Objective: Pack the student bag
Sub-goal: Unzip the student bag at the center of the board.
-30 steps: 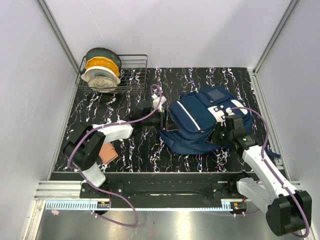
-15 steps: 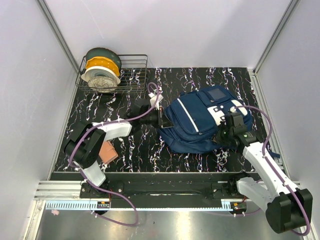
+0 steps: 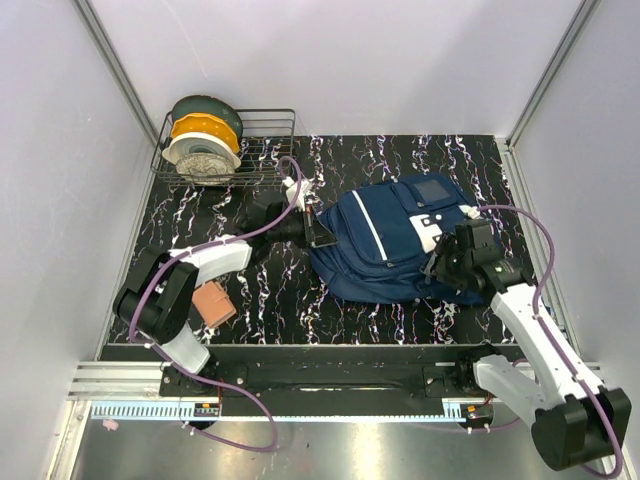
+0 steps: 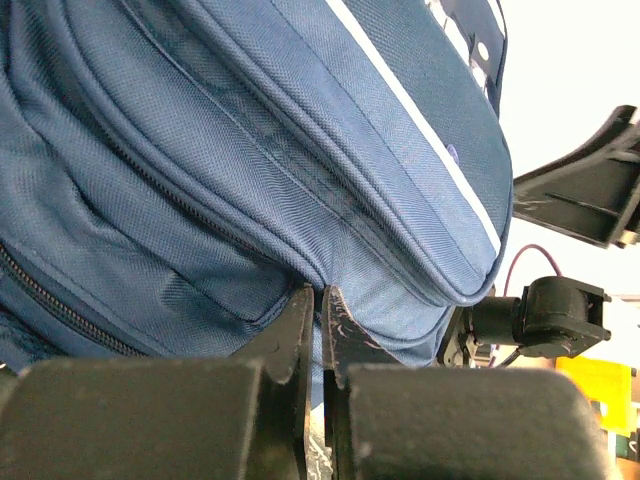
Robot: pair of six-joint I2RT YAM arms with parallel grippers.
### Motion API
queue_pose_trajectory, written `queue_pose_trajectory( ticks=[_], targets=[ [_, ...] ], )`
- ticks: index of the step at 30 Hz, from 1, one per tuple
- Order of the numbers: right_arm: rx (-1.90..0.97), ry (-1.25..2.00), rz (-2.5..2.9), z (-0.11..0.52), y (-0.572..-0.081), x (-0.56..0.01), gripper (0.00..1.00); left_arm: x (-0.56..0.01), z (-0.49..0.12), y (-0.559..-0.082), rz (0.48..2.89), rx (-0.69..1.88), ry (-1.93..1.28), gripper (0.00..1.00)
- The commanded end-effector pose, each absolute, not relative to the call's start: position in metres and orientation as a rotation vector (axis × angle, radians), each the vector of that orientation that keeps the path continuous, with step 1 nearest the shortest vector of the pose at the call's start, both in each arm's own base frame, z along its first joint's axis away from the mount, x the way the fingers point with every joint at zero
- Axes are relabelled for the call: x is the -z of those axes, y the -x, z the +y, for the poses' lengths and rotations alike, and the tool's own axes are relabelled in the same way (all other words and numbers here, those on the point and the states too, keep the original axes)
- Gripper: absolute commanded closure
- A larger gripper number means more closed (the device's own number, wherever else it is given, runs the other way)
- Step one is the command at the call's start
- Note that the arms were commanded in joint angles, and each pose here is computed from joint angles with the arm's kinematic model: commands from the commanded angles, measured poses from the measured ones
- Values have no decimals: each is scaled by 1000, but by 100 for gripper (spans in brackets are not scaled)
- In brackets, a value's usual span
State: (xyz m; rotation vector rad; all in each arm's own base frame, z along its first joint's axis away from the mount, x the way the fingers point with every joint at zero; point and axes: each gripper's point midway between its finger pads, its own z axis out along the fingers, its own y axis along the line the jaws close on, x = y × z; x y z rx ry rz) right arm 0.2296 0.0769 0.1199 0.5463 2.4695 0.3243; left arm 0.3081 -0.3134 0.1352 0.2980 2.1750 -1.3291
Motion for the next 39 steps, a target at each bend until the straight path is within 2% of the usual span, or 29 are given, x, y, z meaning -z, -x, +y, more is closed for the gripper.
queue_pose_trajectory(
  ticks=[1,4,11,18,25,31,35,39],
  targets=[
    [-604,-315,2304,108,-230,-192,43,-169,-304,-315,2033,1323,-338,100],
    [-721,-170,2270,124,-220,-211,43,-165,-303,-313,2047,1318,-342,100],
    [-832,23,2267,148,-233,-200,47,-175,-309,-315,2033,1337,-374,100],
    [-811,34,2289,154,-255,-187,46,-172,-313,-310,2054,1362,-400,100],
    [-781,78,2360,163,-256,-163,44,-177,-316,-309,2041,1376,-431,100],
    [-812,129,2274,173,-269,-180,42,-179,-318,-308,2037,1390,-464,100],
    [-855,172,2357,181,-263,-166,44,-181,-320,-309,2036,1399,-480,100],
    [-773,97,2439,172,-256,-153,43,-183,-320,-311,2037,1389,-483,100]
  ],
)
